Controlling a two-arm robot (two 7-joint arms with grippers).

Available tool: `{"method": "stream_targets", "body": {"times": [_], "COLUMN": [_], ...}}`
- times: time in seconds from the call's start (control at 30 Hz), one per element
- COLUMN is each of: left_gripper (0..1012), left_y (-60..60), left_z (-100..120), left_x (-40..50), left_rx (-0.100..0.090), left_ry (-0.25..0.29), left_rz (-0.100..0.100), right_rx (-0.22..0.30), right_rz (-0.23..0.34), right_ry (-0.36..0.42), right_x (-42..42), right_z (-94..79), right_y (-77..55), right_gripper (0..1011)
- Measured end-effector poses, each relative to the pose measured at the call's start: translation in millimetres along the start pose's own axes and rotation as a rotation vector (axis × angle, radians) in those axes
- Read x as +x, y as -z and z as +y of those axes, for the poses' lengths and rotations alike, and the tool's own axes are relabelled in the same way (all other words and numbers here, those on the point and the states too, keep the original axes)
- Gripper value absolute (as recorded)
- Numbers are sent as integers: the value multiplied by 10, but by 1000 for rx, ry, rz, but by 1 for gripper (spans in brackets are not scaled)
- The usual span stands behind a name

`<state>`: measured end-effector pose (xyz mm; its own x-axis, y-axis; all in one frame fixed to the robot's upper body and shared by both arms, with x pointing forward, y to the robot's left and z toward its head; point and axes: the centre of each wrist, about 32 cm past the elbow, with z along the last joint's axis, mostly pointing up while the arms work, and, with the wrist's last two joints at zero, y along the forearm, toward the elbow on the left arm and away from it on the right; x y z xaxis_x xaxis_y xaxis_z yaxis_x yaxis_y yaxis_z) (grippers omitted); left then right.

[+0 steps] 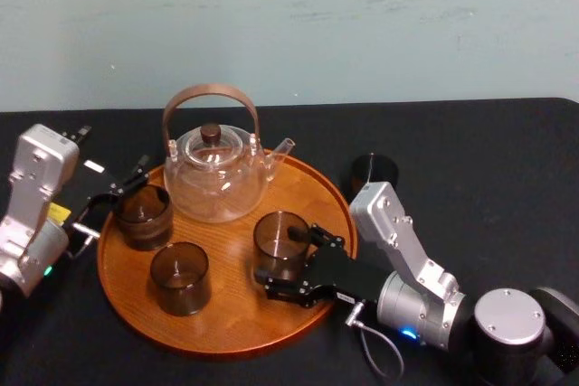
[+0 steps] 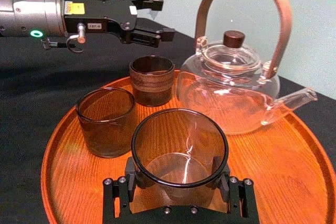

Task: Pick up the glass from the table and place it on the tray.

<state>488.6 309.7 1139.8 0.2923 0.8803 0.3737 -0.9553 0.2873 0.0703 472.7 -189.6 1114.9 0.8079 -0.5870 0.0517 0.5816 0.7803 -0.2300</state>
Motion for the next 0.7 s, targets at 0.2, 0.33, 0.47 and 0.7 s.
{"method": "stream_targets", "body": {"times": [0.2, 0.33, 0.47, 0.7], "left_gripper": [1001, 1001, 1001, 1001], "left_y": [0, 0, 0, 0], "left_z": [0, 0, 0, 0], "left_x": [0, 0, 0, 0], "left_rx": [0, 0, 0, 0], "left_ry": [0, 0, 0, 0], "left_rz": [0, 0, 0, 0], "right_rx": [-5, -7, -9, -19], "right_rz": [-1, 0, 1, 7], "right_ry": [-20, -33, -43, -52], "right_x": [-25, -46, -61, -74], "right_z": [74, 113, 144, 168], "right_y": [6, 8, 11, 38], "right_gripper": [905, 905, 905, 905]}}
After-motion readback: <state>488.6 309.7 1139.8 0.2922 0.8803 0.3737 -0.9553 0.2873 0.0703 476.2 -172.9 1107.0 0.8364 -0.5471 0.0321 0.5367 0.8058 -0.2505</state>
